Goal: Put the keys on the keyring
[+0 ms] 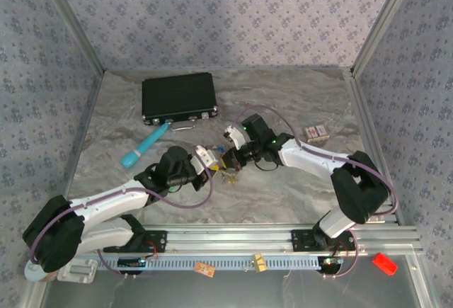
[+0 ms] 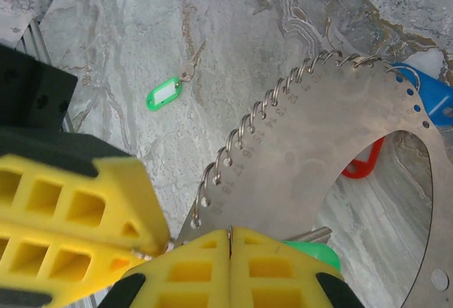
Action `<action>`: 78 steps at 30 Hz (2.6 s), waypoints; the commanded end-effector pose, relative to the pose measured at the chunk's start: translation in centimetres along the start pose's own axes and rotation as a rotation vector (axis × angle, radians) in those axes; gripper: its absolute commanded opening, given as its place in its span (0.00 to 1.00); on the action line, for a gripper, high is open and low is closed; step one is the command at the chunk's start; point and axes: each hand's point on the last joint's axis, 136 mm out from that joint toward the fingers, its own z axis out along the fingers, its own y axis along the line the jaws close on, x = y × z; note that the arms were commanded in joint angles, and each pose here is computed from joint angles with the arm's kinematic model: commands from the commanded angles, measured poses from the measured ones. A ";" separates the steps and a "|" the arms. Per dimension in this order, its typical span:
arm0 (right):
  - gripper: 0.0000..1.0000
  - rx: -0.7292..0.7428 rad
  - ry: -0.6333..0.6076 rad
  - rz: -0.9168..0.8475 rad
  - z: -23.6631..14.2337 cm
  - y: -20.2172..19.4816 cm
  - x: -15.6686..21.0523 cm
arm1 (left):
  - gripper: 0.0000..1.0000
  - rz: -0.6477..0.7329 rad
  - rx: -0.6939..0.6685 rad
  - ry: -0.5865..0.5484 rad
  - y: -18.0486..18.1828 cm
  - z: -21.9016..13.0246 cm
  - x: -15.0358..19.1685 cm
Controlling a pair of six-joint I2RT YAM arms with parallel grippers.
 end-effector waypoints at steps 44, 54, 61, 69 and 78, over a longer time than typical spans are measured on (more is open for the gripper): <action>0.00 0.321 -0.085 -1.181 -3.6 1.6 0.0 | 0.00 -0.518 0.326 0.021 -1.4 -0.2 -3.7; 0.00 0.300 -0.071 -1.193 -3.6 2.4 0.6 | 0.00 -0.521 0.346 0.032 -1.6 -0.1 -3.9; 0.00 0.300 -0.077 -1.202 -3.4 2.6 0.4 | 0.00 -0.527 0.349 0.041 -1.6 -0.1 -3.7; 0.00 0.280 -0.061 -1.216 -3.2 2.9 1.0 | 0.00 -0.535 0.348 0.040 -1.6 0.0 -3.8; 0.00 0.264 -0.043 -1.228 -3.1 3.1 1.6 | 0.00 -0.545 0.340 0.050 -1.4 0.1 -3.6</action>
